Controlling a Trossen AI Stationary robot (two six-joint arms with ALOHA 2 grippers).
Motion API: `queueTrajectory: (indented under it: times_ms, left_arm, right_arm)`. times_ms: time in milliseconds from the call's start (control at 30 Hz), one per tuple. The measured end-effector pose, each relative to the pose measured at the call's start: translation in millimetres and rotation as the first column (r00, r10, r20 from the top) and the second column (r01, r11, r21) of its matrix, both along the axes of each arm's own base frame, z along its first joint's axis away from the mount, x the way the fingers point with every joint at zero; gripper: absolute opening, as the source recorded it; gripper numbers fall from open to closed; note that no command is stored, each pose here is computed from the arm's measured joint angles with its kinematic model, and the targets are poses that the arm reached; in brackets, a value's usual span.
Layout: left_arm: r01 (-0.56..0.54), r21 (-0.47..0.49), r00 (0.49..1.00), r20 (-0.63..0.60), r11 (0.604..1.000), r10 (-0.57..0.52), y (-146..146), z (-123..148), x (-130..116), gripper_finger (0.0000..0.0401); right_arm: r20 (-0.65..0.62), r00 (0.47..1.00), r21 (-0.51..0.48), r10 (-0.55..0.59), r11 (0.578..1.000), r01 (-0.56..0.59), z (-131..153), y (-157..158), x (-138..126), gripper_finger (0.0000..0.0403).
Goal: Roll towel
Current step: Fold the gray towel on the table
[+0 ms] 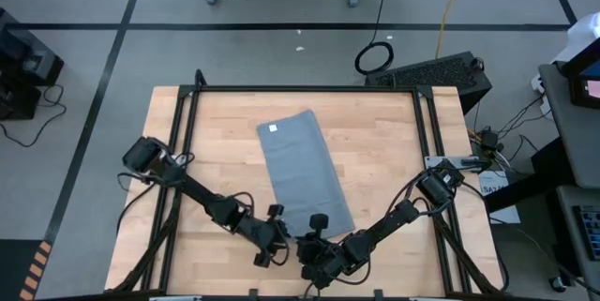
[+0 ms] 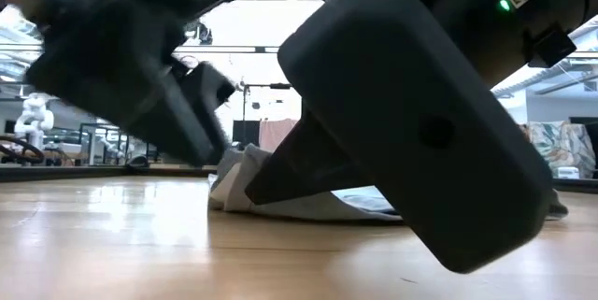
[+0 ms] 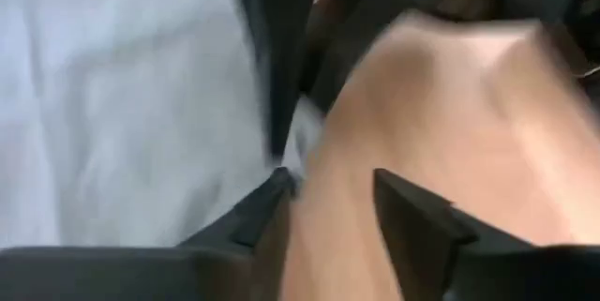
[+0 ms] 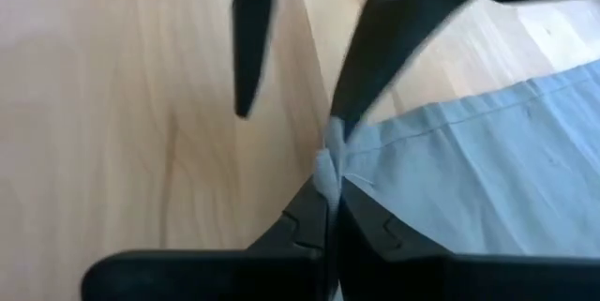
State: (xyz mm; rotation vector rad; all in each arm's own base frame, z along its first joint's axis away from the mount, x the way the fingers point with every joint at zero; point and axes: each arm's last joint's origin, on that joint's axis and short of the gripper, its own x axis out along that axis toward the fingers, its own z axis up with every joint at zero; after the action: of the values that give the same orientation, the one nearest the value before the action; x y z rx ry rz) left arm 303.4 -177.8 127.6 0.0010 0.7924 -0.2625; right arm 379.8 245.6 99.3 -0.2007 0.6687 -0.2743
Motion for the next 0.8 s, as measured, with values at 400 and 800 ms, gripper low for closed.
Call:
queueTrajectory:
  times_ms: [400,800]
  left_arm:
    - [-0.172,0.253,0.975,0.181,0.952,0.128,-27,1,-22,0.0234]
    - [-0.147,0.296,0.987,0.107,0.944,0.12,-19,-23,-16,0.0147]
  right_arm:
    - [0.015,1.0,0.02,-0.019,1.0,0.018,1,0,0,0.0002]
    - [0.063,0.995,0.082,-0.076,0.994,0.07,2,2,0,0.0002]
